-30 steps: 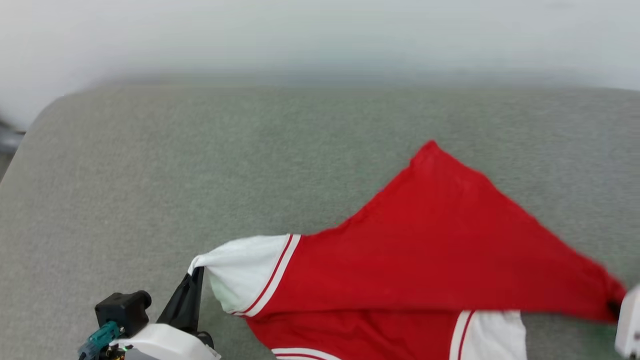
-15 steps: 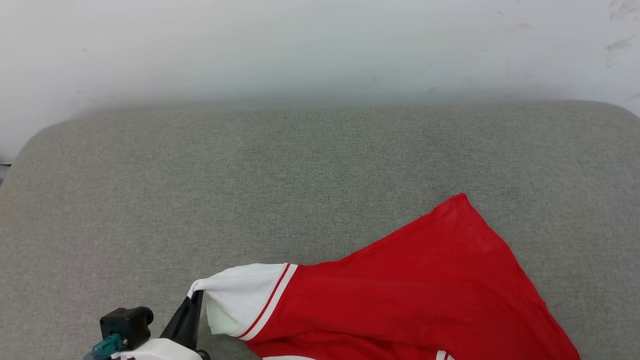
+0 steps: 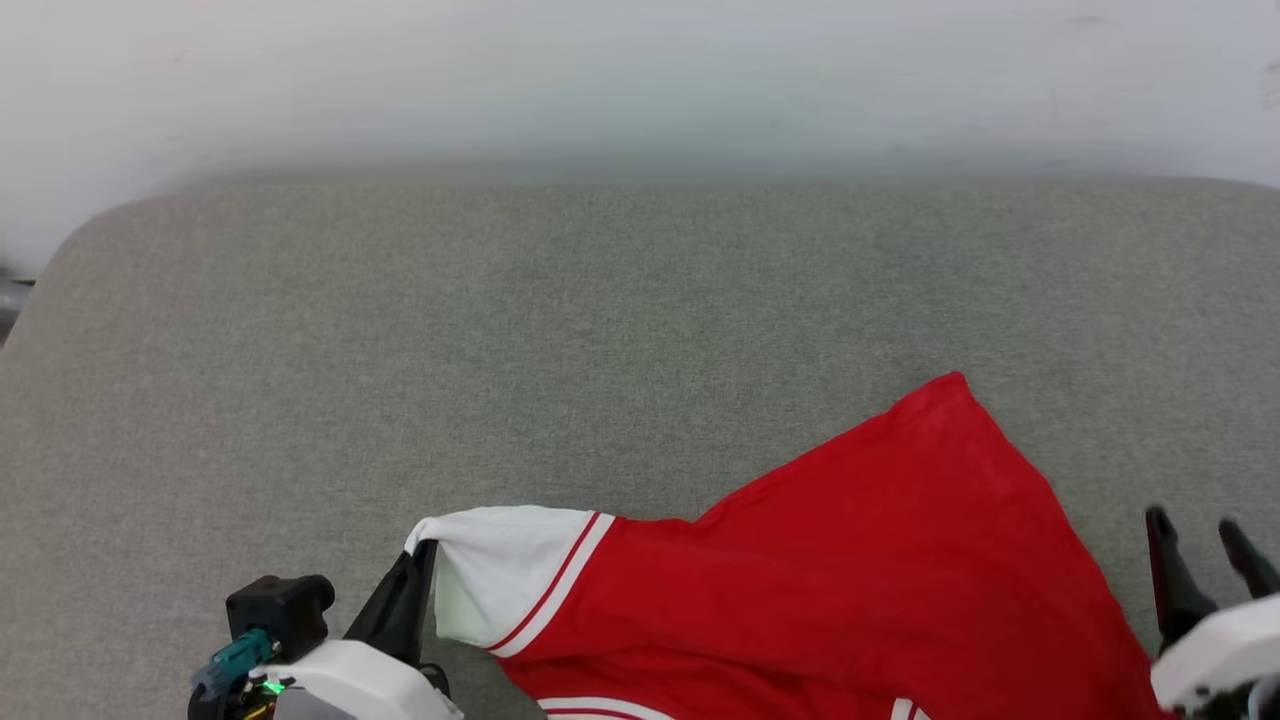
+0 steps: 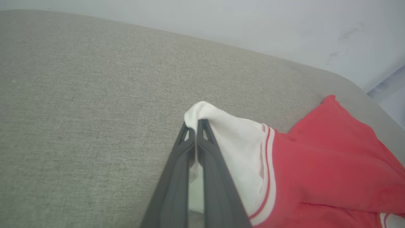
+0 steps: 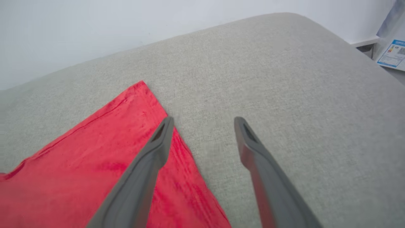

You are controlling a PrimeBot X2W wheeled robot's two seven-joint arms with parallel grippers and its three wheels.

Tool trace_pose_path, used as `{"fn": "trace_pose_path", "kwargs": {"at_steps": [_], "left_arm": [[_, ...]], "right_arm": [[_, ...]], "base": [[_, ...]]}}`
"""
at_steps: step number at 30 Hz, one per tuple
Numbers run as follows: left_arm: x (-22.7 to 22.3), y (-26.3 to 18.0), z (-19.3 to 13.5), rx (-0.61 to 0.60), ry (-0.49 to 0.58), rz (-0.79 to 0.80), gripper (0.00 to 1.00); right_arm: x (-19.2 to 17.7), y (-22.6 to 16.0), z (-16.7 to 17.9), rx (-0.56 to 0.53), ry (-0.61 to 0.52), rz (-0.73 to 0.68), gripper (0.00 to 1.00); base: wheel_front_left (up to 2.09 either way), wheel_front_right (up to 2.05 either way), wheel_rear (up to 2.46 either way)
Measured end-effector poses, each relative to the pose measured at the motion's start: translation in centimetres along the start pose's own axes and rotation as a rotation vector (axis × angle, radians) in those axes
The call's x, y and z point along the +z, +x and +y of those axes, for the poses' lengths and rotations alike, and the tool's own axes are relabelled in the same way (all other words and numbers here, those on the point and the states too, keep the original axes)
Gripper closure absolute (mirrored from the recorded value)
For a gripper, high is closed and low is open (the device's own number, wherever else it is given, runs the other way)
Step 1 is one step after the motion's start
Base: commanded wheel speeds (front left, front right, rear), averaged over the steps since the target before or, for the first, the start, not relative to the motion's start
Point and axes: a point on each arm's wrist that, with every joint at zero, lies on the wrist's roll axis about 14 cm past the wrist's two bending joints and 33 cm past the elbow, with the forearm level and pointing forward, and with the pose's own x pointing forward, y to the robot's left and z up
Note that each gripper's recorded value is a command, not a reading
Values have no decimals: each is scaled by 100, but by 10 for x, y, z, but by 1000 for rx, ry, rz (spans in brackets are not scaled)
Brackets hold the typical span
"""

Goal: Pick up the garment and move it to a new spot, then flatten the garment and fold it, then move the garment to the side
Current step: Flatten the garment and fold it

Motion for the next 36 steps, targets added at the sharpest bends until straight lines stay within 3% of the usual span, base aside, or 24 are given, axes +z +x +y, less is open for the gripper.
{"fn": "trace_pose_path", "kwargs": {"at_steps": [4, 6, 15, 23, 32, 33, 34, 36], "left_arm": [[-2, 6, 1, -1, -4, 4, 100], [-1, 9, 0, -5, -3, 1, 100], [-2, 22, 1, -9, -19, -9, 100], [-2, 35, 7, 1, -28, -23, 100], [-16, 42, 20, 39, -41, 2, 100], [-17, 41, 21, 43, -40, 5, 100], [-18, 41, 22, 45, -42, 6, 100], [-18, 41, 21, 46, -44, 3, 100]], "right_arm": [[14, 33, 18, 63, -20, -14, 0], [11, 50, 28, 97, -49, 43, 0], [-16, 103, 77, 261, -244, 457, 0], [-38, 133, 99, 323, -401, 634, 0], [-83, 142, 101, 331, -443, 852, 0], [-84, 141, 101, 332, -438, 870, 64], [-85, 141, 100, 332, -434, 881, 100], [-86, 138, 100, 332, -436, 897, 100]], "base": [[0, 0, 0], [0, 0, 0], [0, 0, 0], [0, 0, 0], [0, 0, 0], [0, 0, 0], [0, 0, 0], [0, 0, 0]]}}
